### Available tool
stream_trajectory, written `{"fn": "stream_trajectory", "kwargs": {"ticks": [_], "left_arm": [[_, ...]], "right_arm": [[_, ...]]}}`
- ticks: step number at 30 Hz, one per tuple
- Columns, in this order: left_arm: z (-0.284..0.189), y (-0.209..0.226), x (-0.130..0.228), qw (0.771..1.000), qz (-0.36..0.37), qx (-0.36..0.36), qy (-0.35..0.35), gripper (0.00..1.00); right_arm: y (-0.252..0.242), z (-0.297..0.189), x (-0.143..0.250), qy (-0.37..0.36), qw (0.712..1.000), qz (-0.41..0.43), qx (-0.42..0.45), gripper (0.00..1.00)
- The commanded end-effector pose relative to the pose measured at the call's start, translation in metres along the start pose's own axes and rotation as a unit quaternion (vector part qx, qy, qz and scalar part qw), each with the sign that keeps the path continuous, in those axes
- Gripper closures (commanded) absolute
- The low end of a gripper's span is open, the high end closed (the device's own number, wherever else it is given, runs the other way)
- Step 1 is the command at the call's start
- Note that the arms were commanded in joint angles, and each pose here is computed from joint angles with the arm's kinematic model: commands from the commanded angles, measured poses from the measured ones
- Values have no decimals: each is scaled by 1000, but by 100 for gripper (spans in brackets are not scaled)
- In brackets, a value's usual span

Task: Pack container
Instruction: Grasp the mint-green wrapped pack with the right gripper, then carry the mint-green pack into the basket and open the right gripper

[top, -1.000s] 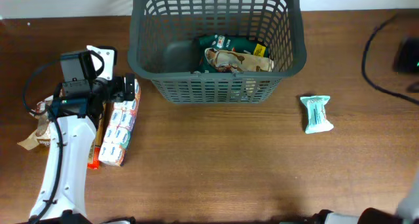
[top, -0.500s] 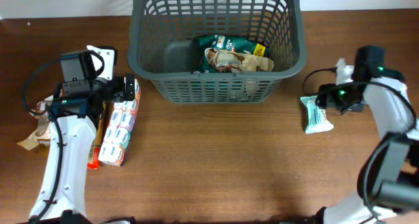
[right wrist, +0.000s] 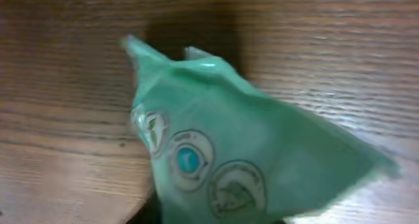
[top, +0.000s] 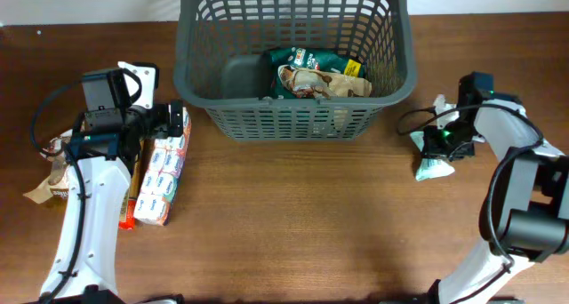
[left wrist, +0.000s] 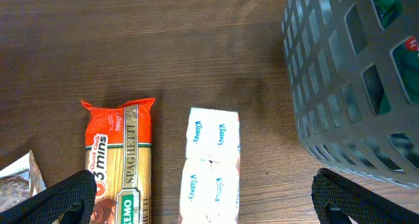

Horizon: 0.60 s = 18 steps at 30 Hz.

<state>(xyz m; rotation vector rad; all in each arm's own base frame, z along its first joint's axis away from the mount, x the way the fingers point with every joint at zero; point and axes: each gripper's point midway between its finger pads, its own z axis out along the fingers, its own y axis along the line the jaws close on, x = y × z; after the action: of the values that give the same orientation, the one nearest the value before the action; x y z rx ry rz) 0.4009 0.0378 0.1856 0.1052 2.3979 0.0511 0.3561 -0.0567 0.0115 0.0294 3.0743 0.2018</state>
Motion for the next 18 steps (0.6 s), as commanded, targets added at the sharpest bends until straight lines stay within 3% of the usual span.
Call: {"fn": "stream_trajectory", "kwargs": {"ticks": [1,8,12,13,18], "left_arm": [[-2,1,-6,1000,-7,3,-7,1],[-2,1,-6,1000,-7,3,-7,1],[-2,1,-6,1000,-7,3,-7,1],[-2,1,-6,1000,-7,3,-7,1],[-2,1,-6,1000,-7,3,-7,1]], "right_arm": [[9,9,3,13,1000,-10,-6,96],[-1,-34,-17,-21,998,56,0,96],[-7,-113,-52,-96,992,83,9,96],[-5,-162,-67,-145,986,77,17,97],[24,-310,-93,-316,948,32,33,97]]}}
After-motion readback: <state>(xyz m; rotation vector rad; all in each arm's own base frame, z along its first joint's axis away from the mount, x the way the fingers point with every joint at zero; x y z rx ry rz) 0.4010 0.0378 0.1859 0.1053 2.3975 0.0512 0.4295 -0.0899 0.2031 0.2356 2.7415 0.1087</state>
